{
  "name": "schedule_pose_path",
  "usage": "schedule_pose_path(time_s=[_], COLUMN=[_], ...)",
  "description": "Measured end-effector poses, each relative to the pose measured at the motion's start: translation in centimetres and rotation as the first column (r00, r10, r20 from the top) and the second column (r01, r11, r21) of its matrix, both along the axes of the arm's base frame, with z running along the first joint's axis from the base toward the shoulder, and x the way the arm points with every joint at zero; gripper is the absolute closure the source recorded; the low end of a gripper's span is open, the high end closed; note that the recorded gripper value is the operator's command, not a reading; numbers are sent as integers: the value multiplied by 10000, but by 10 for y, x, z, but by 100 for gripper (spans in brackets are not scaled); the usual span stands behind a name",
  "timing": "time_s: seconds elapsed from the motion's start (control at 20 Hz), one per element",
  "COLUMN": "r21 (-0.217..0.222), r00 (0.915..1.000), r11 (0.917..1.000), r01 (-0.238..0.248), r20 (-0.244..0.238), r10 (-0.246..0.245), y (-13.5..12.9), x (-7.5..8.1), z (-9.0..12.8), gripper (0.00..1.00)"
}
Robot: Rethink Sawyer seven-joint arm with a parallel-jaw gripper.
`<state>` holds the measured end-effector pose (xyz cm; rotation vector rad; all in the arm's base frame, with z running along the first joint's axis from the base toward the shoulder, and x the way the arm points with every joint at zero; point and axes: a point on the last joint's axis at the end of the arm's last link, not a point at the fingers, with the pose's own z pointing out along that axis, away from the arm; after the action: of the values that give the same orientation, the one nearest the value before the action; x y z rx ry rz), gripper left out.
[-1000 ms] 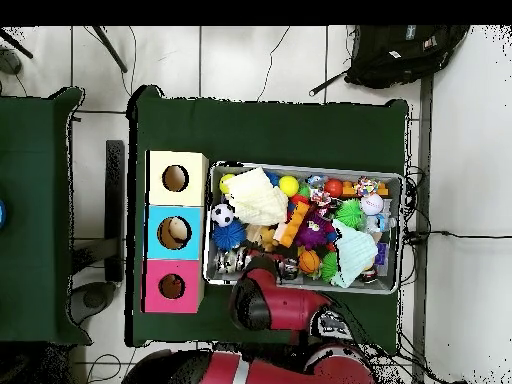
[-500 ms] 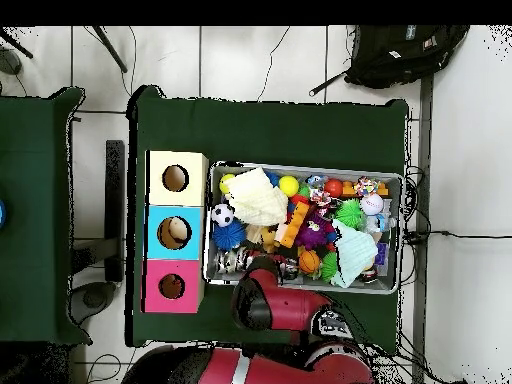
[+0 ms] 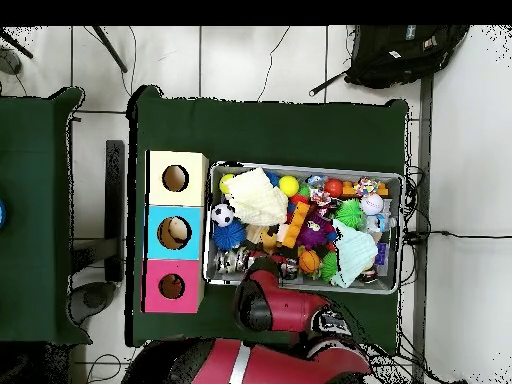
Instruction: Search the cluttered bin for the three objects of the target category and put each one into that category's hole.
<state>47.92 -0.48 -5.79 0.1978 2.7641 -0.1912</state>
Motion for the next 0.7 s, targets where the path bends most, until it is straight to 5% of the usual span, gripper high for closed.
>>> schedule_pose_path(time_s=[0.45, 0.5, 0.7], r21=[-151, -169, -202], r00=[9992, 9990, 9988], r11=[9999, 9998, 9998], r01=[-50, -54, -8], r20=[405, 437, 486], r10=[56, 61, 18], y=[0, 0, 1], x=[-1, -1, -1], z=[-5, -6, -7], gripper=[0, 100, 100])
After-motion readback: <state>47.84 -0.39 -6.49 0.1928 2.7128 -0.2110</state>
